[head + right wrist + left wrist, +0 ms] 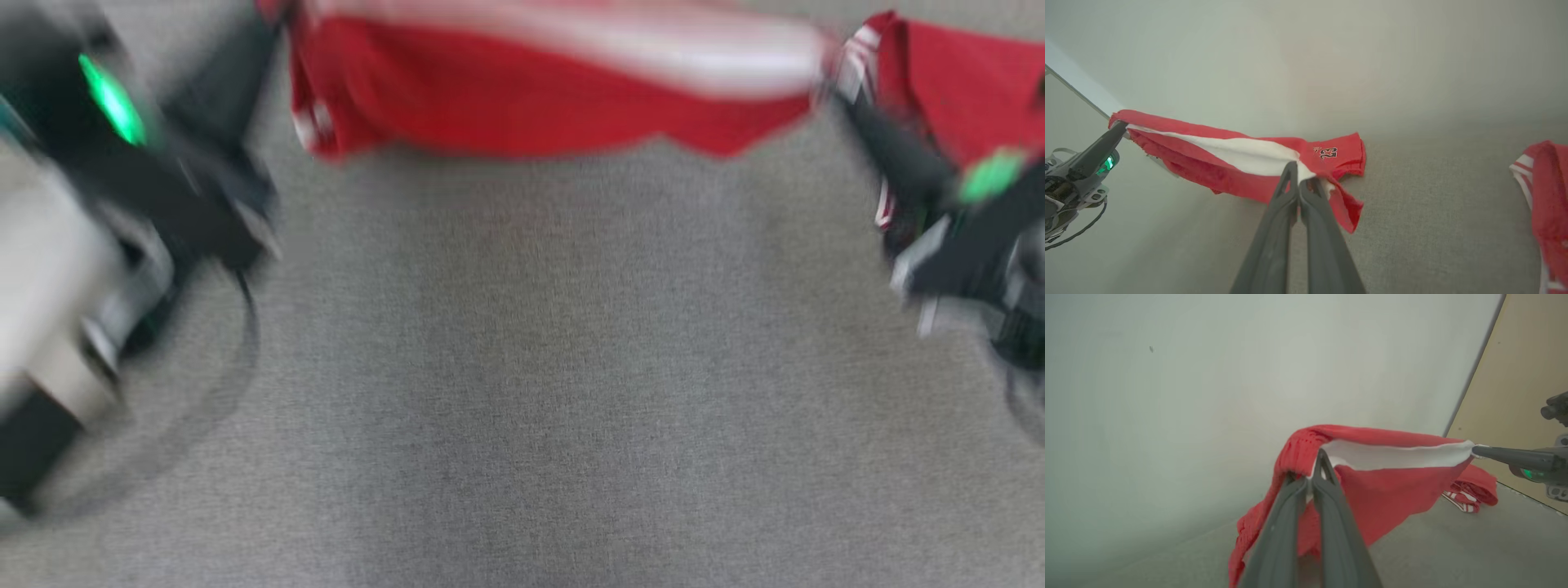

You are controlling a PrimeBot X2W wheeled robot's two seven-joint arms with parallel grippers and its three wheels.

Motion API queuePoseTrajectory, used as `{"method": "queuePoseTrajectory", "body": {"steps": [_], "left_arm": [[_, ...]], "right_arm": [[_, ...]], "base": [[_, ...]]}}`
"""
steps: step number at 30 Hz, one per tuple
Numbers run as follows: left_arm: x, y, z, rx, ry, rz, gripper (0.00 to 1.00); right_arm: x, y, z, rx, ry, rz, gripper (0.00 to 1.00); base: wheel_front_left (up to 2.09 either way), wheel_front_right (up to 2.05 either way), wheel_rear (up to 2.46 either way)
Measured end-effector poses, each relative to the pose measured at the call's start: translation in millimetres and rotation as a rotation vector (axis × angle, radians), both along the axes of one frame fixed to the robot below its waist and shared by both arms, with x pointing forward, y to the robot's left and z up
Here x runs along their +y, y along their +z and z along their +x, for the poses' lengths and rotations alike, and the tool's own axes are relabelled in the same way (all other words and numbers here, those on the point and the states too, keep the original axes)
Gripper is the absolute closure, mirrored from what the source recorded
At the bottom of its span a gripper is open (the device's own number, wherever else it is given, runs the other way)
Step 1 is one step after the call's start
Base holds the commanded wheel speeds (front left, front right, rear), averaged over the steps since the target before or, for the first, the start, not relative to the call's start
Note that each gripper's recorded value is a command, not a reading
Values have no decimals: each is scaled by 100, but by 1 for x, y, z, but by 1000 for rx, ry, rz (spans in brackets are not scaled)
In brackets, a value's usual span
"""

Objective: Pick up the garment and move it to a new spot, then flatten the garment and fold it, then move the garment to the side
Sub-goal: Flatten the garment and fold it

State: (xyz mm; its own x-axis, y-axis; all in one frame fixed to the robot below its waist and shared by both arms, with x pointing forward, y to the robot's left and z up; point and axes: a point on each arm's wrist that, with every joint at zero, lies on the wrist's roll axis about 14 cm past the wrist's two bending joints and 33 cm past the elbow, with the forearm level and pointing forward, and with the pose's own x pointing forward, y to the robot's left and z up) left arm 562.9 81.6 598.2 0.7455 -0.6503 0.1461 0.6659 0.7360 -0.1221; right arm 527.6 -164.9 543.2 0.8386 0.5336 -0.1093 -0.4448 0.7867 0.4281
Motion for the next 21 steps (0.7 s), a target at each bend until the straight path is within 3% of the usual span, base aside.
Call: {"method": "queuePoseTrajectory", "body": {"steps": [7,9,18,21], "left_arm": [[-4,-70,-79,189,9,-57,100],[-6,-97,-106,242,-9,-4,100],[-1,-146,-178,382,11,37,100],[0,-168,-209,394,-29,149,100]], "right_arm": [[4,-58,-80,191,22,13,100],[1,-71,-98,240,10,20,100],[-11,-110,-161,371,-18,-7,100],[-12,-125,-186,431,-30,1,100]], "base": [[0,0,0],[0,0,0],[0,0,0],[0,0,0]]}}
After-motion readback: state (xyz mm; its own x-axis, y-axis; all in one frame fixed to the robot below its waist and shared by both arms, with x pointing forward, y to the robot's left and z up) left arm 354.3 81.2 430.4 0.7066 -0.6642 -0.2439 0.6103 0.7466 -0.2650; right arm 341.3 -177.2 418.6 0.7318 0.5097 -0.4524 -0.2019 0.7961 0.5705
